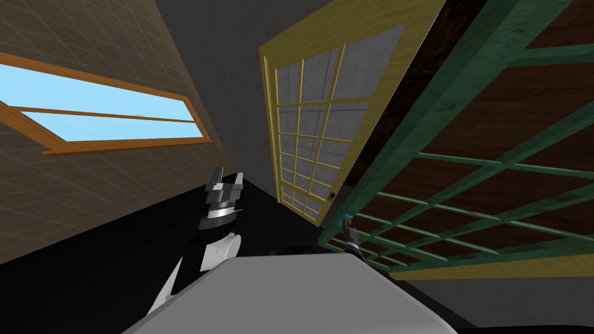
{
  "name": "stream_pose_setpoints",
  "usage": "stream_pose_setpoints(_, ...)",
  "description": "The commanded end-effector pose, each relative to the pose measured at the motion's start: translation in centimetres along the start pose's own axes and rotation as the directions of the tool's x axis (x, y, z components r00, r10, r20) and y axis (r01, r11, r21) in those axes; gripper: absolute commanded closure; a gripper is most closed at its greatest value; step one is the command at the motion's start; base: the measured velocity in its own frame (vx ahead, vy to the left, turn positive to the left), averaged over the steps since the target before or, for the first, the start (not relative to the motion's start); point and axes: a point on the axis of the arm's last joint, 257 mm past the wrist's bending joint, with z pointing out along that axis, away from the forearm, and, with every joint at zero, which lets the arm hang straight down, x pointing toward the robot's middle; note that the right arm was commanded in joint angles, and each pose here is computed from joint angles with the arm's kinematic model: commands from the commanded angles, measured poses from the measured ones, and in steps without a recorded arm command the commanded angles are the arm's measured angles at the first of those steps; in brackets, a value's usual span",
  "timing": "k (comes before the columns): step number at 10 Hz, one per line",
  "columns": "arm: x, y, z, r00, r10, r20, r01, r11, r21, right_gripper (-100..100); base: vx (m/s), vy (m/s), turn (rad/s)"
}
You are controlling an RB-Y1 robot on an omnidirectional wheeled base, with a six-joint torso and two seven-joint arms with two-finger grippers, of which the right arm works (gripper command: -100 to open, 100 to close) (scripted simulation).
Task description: Pull the door open
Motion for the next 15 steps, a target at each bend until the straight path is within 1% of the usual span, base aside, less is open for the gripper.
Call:
stream_pose_setpoints(1,-0.62,-1.51,-0.14,1.000,0.006,0.009,-0.006,1.000,0.021,100,-0.006,-0.007,-0.005)
stream_pose_setpoints(2,-0.69,-1.54,-0.15,0.999,0.047,0.011,-0.047,0.999,0.020,100,-0.016,-0.004,0.050)
stream_pose_setpoints(4,-0.77,-1.57,-0.17,0.996,0.087,0.013,-0.088,0.996,0.019,100,-0.033,-0.007,0.057)
stream_pose_setpoints(5,-0.84,-1.60,-0.19,0.992,0.126,0.016,-0.126,0.992,0.018,100,-0.027,-0.004,0.045)
stream_pose_setpoints(6,-0.84,-1.60,-0.19,0.992,0.128,0.016,-0.128,0.992,0.018,100,-0.021,-0.001,0.038)
stream_pose_setpoints(7,-0.92,-1.63,-0.20,0.986,0.164,0.018,-0.165,0.986,0.017,100,-0.024,-0.002,0.048)
stream_pose_setpoints(8,-0.92,-1.63,-0.20,0.986,0.168,0.018,-0.169,0.986,0.017,100,-0.017,-0.010,0.023)
stream_pose_setpoints(9,-0.99,-1.66,-0.22,0.978,0.206,0.020,-0.207,0.978,0.016,100,-0.028,-0.002,0.055)
stream_pose_setpoints(10,-0.99,-1.66,-0.22,0.978,0.208,0.020,-0.209,0.978,0.016,100,-0.029,0.000,0.037)
stream_pose_setpoints(11,-1.08,-1.70,-0.24,0.969,0.245,0.022,-0.246,0.969,0.014,100,-0.038,0.003,0.053)
stream_pose_setpoints(12,-1.08,-1.70,-0.24,0.968,0.249,0.022,-0.249,0.968,0.014,100,-0.031,-0.007,0.019)
stream_pose_setpoints(13,-1.16,-1.74,-0.26,0.958,0.287,0.024,-0.287,0.958,0.013,100,-0.033,-0.014,0.082)
stream_pose_setpoints(14,-1.16,-1.74,-0.26,0.957,0.290,0.024,-0.290,0.957,0.013,100,-0.022,-0.009,0.014)
stream_pose_setpoints(15,-1.25,-1.77,-0.27,0.946,0.324,0.026,-0.324,0.946,0.011,100,-0.023,-0.001,0.069)
